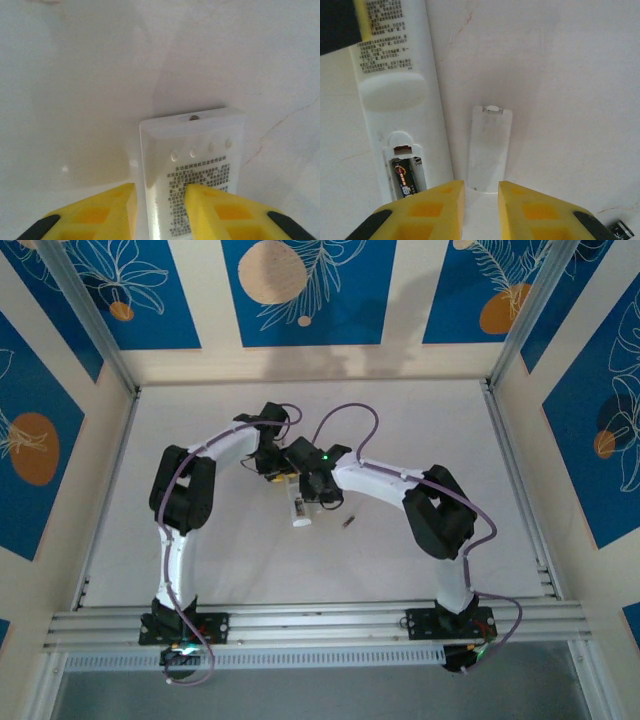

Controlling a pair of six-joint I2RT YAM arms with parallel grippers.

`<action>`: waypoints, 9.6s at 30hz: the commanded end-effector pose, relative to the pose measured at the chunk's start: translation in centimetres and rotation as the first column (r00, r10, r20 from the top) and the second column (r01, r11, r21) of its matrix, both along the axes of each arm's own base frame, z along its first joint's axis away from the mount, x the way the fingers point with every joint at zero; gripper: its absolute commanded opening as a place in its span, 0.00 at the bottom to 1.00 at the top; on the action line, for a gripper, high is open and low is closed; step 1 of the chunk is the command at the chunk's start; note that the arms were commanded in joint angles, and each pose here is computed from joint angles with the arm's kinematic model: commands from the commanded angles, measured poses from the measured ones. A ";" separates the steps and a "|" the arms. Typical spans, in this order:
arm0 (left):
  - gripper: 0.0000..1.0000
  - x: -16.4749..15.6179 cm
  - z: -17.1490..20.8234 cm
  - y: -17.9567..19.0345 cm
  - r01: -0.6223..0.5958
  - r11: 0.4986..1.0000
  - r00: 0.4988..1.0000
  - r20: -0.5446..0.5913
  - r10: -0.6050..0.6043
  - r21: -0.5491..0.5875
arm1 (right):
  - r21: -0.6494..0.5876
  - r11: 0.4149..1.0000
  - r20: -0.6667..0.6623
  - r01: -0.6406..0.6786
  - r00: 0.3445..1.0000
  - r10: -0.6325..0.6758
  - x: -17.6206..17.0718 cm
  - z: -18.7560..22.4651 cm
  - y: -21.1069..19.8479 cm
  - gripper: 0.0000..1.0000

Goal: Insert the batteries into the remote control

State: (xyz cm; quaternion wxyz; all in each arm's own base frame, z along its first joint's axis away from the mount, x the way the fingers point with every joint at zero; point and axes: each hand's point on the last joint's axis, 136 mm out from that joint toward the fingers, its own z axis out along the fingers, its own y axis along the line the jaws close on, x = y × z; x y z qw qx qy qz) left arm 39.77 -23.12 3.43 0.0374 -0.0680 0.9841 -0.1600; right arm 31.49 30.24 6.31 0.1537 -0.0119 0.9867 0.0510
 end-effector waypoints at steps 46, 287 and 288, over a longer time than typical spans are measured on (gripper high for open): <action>0.54 3.4 12.9 11.2 -0.122 0.992 0.946 0.300 0.122 -0.018 | 0.051 0.976 -0.086 -0.210 0.973 0.213 -2.5 -2.5 5.0 0.21; 0.77 2.7 15.9 5.6 0.085 0.957 0.926 0.376 0.027 -0.279 | 0.056 0.998 -0.011 0.018 1.000 -0.017 -2.7 6.9 -1.3 0.24; 0.78 2.4 16.4 4.5 0.131 0.946 0.919 0.395 -0.003 -0.297 | 0.079 0.994 -0.026 0.073 0.997 -0.071 -3.1 6.5 -2.4 0.26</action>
